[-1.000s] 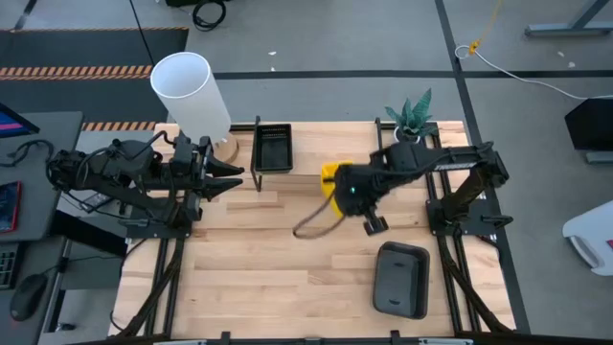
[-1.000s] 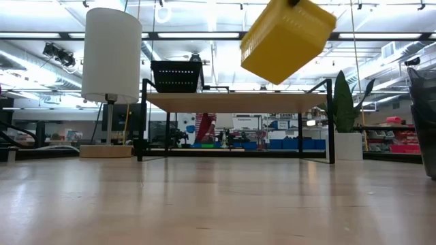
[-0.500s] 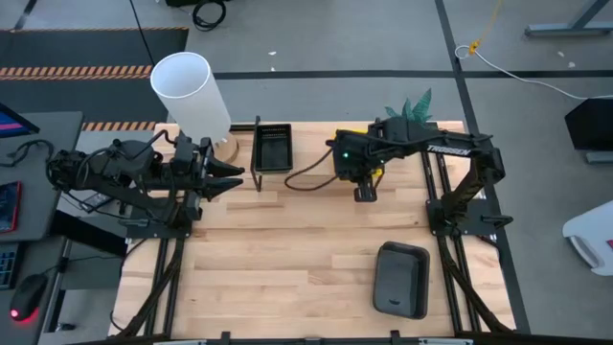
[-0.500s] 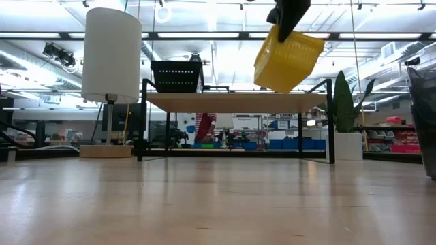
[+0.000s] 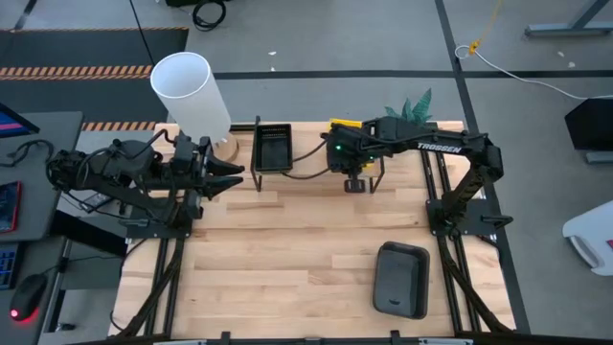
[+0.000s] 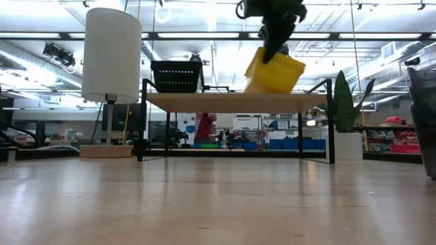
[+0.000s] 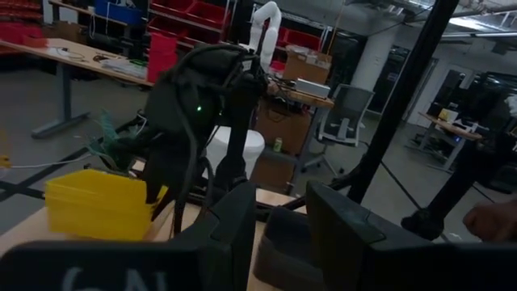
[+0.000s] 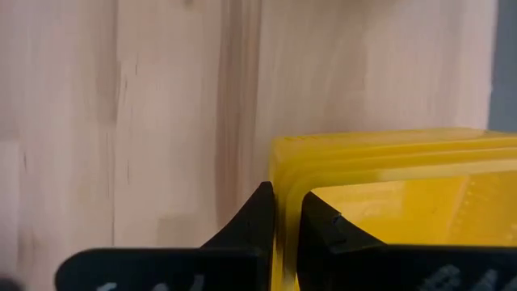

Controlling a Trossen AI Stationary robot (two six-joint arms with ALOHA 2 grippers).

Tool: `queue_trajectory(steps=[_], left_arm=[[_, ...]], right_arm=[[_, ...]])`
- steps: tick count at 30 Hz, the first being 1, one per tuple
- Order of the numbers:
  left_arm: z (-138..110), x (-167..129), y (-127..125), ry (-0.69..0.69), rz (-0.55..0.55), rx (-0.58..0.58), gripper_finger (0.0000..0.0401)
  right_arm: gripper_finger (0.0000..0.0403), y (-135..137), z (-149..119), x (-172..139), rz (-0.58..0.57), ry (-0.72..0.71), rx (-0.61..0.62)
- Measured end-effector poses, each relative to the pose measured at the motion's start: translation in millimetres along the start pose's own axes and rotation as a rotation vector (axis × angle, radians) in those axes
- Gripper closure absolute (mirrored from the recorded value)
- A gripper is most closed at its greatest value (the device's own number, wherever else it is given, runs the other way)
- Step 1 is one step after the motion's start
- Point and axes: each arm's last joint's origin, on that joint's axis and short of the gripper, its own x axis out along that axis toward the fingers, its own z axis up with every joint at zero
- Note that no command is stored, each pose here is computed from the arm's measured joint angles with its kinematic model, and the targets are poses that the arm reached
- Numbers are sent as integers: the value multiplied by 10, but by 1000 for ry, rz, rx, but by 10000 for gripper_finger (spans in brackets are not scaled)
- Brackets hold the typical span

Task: Stack baskets on shelf by color
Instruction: Put the stacked yellow bin on the shelf

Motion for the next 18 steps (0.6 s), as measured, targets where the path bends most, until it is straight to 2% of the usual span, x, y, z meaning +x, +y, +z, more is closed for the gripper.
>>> queue_trajectory(steps=[8,18], left_arm=[[0,0,0,0,2,-1,284],[0,0,0,-1,2,-2,284]], right_arm=[[374,-41,137,72,-20,-161,22],[371,-29,180,223,-15,-151,27]])
